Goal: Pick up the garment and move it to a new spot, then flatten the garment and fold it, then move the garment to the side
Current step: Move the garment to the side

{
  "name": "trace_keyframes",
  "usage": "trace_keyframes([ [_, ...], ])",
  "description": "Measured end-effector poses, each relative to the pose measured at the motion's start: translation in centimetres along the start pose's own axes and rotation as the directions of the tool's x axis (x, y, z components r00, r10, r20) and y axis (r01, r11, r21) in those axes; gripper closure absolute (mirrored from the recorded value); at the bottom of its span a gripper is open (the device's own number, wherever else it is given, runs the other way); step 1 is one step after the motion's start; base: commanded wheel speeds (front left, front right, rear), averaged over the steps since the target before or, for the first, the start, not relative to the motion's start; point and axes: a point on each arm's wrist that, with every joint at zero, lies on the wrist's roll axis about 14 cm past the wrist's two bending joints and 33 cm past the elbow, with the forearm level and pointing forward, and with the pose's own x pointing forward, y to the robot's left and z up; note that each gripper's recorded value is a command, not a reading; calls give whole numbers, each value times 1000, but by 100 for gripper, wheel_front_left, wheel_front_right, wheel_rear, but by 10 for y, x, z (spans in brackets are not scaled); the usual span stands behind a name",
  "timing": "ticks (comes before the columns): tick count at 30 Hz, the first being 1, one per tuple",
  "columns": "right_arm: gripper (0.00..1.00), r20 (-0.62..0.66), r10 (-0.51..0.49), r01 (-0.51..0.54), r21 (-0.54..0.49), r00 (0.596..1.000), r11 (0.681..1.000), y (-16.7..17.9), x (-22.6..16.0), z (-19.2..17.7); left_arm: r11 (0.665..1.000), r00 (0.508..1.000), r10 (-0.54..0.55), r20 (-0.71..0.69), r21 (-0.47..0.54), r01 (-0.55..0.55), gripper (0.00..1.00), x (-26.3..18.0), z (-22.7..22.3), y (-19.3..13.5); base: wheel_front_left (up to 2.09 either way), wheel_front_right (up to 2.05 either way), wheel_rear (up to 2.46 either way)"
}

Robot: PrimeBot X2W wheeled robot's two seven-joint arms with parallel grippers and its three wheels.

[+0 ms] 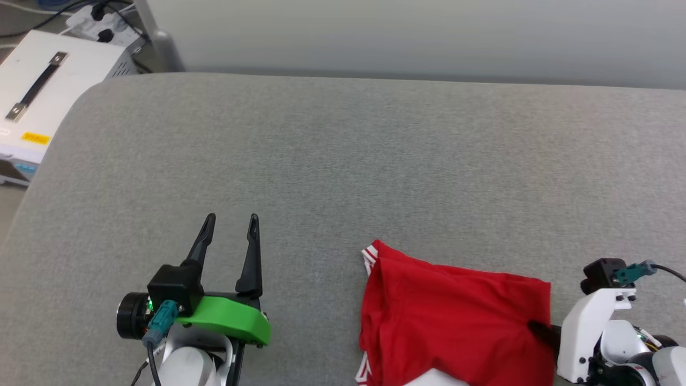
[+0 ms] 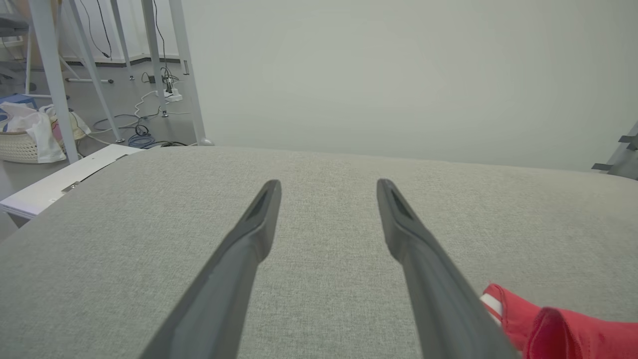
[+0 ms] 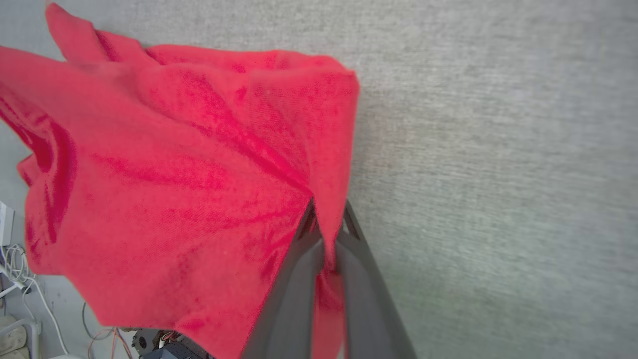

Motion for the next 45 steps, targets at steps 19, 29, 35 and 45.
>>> trace_keyframes([
  [19,100,248,-485,471,116,839,875,-157,-122,76,919,916,-394,76,20,394,0,83,11,-129,0,0,0],
  [29,100,245,-735,683,273,632,678,-268,-161,111,860,859,-510,55,13,510,0,126,-22,-163,0,0,0],
  [35,100,191,-835,779,301,517,551,-315,-177,114,839,840,-542,37,-32,543,0,140,-51,-173,0,0,0],
  [45,0,176,-847,814,238,501,530,-340,-127,108,837,838,-545,-32,-83,542,0,147,-101,-168,0,0,0],
])
